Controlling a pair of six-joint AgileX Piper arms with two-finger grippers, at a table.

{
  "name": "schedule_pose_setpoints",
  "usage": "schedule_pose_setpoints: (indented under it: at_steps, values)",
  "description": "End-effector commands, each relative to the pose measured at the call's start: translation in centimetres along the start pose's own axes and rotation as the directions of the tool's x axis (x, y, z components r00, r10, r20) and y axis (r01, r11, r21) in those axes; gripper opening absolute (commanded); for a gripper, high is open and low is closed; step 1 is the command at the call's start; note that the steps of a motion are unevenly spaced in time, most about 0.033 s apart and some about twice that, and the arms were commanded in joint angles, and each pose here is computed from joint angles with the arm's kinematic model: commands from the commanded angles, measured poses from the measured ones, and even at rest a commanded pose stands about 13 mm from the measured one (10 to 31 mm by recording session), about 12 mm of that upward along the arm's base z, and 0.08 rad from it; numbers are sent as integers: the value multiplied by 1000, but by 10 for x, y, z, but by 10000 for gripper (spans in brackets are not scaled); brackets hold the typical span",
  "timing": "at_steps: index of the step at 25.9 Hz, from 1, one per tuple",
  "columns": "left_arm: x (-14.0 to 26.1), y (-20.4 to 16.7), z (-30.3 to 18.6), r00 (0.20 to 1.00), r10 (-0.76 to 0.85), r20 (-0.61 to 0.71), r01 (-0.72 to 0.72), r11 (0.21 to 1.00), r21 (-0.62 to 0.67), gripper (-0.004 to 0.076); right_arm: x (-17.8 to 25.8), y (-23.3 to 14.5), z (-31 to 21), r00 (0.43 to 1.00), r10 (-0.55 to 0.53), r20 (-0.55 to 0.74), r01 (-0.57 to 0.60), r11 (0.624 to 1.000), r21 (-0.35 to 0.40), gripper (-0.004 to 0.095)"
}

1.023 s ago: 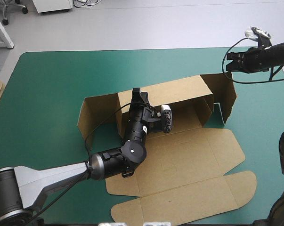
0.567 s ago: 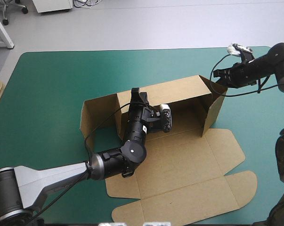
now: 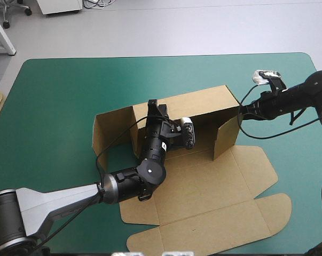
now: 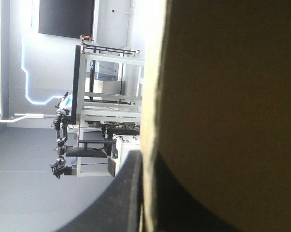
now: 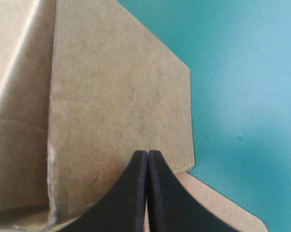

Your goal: Fold the box

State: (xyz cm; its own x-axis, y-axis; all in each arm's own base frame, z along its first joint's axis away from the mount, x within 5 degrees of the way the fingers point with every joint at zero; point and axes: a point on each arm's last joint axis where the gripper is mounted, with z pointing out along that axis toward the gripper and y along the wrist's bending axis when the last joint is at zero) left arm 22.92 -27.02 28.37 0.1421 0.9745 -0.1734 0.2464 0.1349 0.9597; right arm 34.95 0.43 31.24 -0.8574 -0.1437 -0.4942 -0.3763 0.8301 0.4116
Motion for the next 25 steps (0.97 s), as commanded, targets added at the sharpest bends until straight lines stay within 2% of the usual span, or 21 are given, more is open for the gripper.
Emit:
schedule_pose_setpoints:
  at_steps: [1,3,5,11,13,14,19,25]
  values:
    - [-6,30,-10,998,1,58,6,991,-131,-10,7,16,-13,975,-196,104,197,980,0,-18]
    - [-7,30,-10,998,2,66,6,992,-124,-10,13,14,-8,973,-208,104,209,978,4,-18]
    - [-7,29,-10,998,3,71,6,993,-121,-10,17,13,-6,971,-226,81,226,974,14,38]
    - [-7,29,-10,998,3,71,6,993,-121,-10,20,11,-6,965,-259,44,258,966,27,666]
    - [-7,29,-10,998,3,71,6,993,-121,-10,20,11,-6,962,-269,41,268,963,27,775]
    - [-7,29,-10,998,3,71,6,993,-121,-10,20,11,-6,962,-268,40,268,963,23,804]
    - [-7,29,-10,998,3,71,6,993,-121,-10,20,13,-6,963,-264,45,264,964,-2,805]
    - [-7,29,-10,997,5,72,4,993,-120,-10,16,26,2,945,-319,66,321,947,-15,805]
